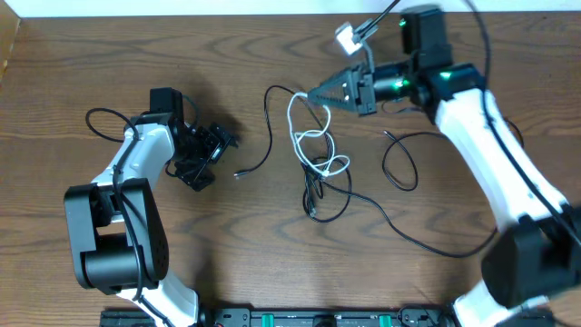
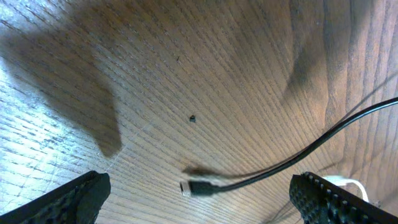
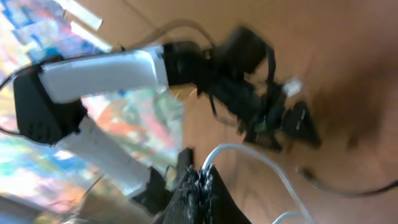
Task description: Untangle cables
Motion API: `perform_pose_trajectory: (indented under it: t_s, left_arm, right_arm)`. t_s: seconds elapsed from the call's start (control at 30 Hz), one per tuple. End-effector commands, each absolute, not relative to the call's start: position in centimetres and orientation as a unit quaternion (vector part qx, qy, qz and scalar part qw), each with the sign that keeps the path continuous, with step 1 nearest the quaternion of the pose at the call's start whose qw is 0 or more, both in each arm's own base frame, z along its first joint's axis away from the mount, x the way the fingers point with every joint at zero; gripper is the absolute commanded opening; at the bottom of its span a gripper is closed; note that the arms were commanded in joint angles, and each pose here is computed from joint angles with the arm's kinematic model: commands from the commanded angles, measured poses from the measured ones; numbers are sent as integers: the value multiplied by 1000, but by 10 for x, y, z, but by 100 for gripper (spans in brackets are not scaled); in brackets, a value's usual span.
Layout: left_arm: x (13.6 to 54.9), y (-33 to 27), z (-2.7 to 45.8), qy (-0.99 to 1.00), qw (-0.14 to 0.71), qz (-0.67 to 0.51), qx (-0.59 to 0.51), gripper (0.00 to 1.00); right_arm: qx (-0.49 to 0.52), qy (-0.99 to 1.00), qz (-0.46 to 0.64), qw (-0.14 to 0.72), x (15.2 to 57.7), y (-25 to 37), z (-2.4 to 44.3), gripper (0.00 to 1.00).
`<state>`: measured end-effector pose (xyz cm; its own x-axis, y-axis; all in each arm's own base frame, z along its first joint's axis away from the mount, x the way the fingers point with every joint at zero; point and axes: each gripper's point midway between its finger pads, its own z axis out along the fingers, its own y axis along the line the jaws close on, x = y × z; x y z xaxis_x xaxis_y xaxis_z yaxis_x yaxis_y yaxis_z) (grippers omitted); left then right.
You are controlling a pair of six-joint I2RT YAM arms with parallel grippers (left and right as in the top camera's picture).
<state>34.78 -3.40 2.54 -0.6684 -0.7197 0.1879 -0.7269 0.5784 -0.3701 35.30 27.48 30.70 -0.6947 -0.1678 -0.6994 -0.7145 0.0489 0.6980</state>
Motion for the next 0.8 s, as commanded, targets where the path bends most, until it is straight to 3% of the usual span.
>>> perform_pose_trajectory:
  t_s: [0.0,0.03,0.2,0.53,0.77]
  left_arm:
    - [344,-31,20,-890,14,201,408,98]
    - [344,-31,20,-890,14,201,408,98]
    - [344,-31,20,-890,14,201,408,98]
    - [344,-31,20,-890,14,201,408,98]
    - [344,-31,20,-890,14,201,408,98]
  right_arm:
    - [-317,692,570,309,351,266,365,1]
    - [-335,672,549,367,346,261,395,1]
    - [-337,639,485,493,339,245,455,1]
    - [-359,550,408,634,308,222,532,1]
    - [-245,576,305,718,351,175,551,1]
